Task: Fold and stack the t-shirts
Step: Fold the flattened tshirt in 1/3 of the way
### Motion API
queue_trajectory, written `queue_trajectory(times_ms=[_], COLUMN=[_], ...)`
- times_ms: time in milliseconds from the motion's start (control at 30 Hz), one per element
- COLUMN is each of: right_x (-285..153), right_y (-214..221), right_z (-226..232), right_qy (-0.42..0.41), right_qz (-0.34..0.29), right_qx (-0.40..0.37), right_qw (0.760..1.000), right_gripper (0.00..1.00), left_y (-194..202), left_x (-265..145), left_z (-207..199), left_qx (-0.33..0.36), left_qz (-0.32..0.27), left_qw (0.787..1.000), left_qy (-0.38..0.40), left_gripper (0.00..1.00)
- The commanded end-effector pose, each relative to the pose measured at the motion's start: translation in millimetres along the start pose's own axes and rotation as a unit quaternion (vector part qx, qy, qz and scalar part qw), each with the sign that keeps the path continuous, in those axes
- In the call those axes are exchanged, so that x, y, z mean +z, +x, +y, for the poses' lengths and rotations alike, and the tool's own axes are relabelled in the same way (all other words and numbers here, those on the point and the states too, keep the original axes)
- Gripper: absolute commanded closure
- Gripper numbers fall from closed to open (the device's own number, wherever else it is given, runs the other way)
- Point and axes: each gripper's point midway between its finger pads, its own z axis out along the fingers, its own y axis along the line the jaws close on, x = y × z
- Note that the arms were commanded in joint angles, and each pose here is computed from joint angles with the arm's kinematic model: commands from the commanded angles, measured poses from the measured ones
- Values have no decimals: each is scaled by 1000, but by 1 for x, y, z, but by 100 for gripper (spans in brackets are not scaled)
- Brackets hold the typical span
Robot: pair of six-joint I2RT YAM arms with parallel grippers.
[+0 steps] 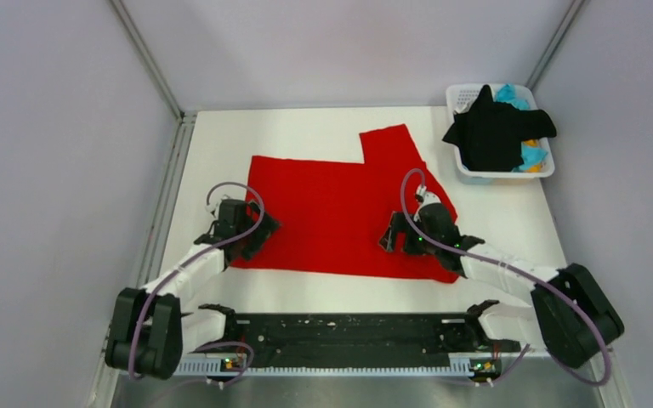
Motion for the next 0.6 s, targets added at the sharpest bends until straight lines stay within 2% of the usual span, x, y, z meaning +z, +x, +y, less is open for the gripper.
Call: queue_trajectory(times_ms=[0,167,300,567], right_x=[-31,-55,-63,-77], right_y=[60,72,69,43], right_z=[-27,-33,-31,-22], right_qy=[57,53,35,26], right_qz=[76,65,39,-2], right_qx=[40,57,57,38], right_qw=[995,995,997,999], right_gripper=[2,2,2,2], left_y=[54,76,86,78], left_x=[-23,-37,-44,-57], left_z=[74,81,67,74], left_qx=[-17,-35,-37,-29], left_qz=[58,70,83,58], left_qw=[990,992,995,994], left_qy=[-126,-95,-50,-86], left_gripper=[1,2,2,1])
